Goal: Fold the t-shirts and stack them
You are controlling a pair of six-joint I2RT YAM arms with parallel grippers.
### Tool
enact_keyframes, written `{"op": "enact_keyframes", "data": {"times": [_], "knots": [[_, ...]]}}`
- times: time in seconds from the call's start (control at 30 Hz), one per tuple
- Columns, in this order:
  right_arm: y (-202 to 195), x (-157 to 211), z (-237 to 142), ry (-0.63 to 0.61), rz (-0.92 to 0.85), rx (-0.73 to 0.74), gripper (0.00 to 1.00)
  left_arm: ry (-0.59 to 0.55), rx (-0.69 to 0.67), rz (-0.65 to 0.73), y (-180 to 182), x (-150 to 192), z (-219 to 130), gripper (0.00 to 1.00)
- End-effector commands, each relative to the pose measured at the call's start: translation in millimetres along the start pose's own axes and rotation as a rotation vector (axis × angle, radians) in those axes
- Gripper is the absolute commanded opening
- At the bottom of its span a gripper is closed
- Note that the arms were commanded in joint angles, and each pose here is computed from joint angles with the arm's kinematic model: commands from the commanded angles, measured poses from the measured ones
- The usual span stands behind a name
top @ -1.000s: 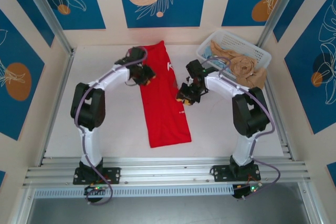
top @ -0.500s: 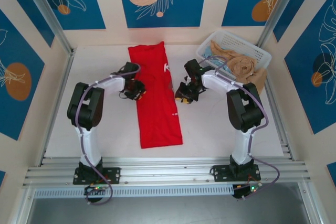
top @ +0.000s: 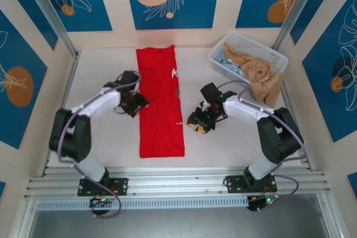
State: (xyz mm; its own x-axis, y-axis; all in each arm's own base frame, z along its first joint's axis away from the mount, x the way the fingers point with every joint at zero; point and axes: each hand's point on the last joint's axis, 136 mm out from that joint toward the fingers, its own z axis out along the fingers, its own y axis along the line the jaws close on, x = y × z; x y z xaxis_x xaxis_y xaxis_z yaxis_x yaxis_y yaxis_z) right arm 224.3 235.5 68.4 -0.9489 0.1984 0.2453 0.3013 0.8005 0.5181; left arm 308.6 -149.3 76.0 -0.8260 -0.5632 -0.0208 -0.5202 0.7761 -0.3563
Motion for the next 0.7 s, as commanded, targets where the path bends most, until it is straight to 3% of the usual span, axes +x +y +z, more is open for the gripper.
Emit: {"op": "enact_keyframes", "data": {"times": [0.0,0.13,0.37,0.53,0.67], "knots": [[13.1,32.3,8.6,0.109,0.007,-0.082,0.46,0.235,-0.12,0.029,62.1,78.4,8.9,0.52],[6.7,51.0,22.0,0.164,0.012,-0.063,0.48,0.341,-0.111,0.033,86.7,126.6,12.4,0.53],[0.5,67.1,48.6,0.246,0.018,-0.007,0.49,0.368,-0.127,0.035,104.1,147.9,21.6,0.51],[-9.2,72.5,59.6,0.28,0.044,0.055,0.48,0.372,-0.114,0.044,98.7,156.0,27.3,0.42],[-6.9,79.1,67.8,0.297,0.03,0.066,0.48,0.352,-0.118,0.051,99.2,157.0,29.7,0.26]]}}
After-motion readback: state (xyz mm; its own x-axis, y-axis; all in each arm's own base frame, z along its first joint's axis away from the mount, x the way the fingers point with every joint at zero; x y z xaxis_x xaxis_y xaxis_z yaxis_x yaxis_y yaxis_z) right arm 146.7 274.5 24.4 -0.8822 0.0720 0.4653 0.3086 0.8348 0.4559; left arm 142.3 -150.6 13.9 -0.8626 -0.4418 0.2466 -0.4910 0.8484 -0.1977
